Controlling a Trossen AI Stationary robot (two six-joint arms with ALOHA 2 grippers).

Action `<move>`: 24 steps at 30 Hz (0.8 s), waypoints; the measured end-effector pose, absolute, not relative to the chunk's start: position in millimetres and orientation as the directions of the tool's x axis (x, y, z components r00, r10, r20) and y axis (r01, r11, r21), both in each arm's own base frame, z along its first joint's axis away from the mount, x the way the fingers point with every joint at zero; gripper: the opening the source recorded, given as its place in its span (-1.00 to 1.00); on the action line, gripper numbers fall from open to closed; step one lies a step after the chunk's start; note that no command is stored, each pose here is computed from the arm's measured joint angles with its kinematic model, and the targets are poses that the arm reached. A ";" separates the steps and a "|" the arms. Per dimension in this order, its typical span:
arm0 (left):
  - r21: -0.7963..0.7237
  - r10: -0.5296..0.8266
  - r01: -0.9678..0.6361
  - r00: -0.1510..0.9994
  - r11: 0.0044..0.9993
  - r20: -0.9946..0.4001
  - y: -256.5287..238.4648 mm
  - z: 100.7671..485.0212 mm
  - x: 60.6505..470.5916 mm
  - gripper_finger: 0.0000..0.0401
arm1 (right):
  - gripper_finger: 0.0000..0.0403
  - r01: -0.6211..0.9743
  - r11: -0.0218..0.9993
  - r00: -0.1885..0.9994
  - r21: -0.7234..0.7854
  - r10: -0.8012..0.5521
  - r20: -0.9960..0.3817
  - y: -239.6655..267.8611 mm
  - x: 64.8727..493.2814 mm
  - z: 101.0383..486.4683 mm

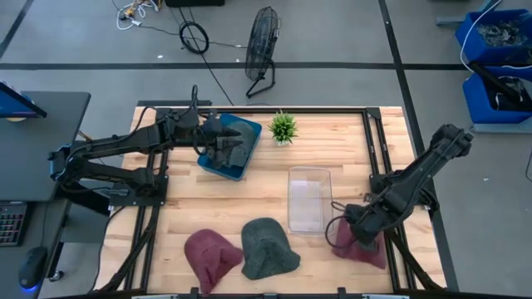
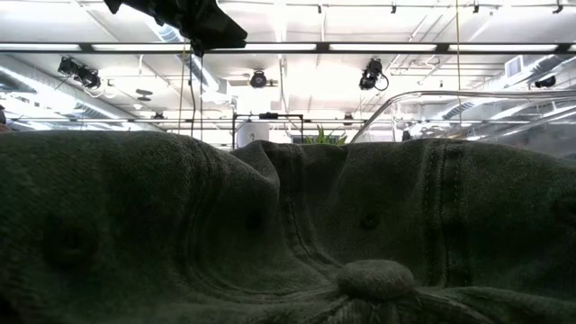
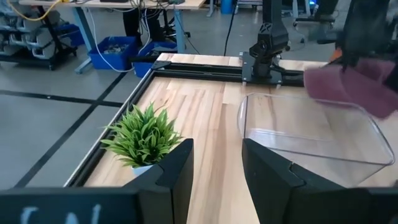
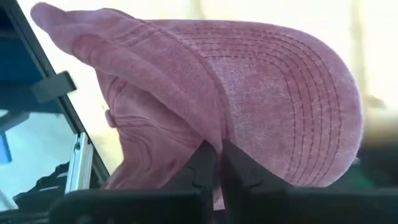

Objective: Pick & Place hat
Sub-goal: Put the right red cap into the transparent bin

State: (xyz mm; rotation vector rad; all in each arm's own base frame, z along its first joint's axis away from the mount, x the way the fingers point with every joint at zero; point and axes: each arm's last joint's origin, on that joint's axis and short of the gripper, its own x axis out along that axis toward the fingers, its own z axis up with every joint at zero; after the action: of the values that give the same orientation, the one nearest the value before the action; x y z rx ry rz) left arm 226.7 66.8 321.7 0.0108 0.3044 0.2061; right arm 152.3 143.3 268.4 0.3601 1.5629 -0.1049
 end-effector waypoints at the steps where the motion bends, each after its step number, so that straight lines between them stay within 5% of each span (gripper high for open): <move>1: 0.045 0.203 -0.199 0.933 0.979 -0.296 66.8 321.7 226.7 -0.30 | -0.96 0.300 0.945 0.014 0.133 0.135 -0.991 140.8 151.3 280.3; 5: 0.046 0.203 -0.199 0.933 0.979 -0.296 66.8 321.9 226.6 -0.30 | -0.96 0.334 0.943 0.086 -0.007 -0.037 -0.996 125.4 146.4 324.6; 12: 0.047 0.203 -0.198 0.933 0.979 -0.296 66.8 321.8 226.7 -0.30 | -0.95 0.210 0.909 0.589 -0.361 -0.412 -0.696 112.9 172.3 353.7; 17: 0.048 0.203 -0.198 0.932 0.979 -0.301 66.8 321.3 226.5 -0.30 | -0.95 0.140 0.852 0.623 -0.505 -0.472 -0.624 103.7 198.9 333.2; 24: 0.048 0.203 -0.198 0.931 0.979 -0.305 66.7 321.0 226.3 -0.30 | -0.96 0.075 0.889 0.578 -0.452 -0.408 -0.707 84.0 221.2 270.6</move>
State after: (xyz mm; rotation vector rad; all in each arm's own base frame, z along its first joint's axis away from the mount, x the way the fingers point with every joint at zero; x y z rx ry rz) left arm 226.3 66.7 321.0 0.0161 0.3141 0.2048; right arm 221.2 84.0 270.6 -0.3979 0.9166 -0.2917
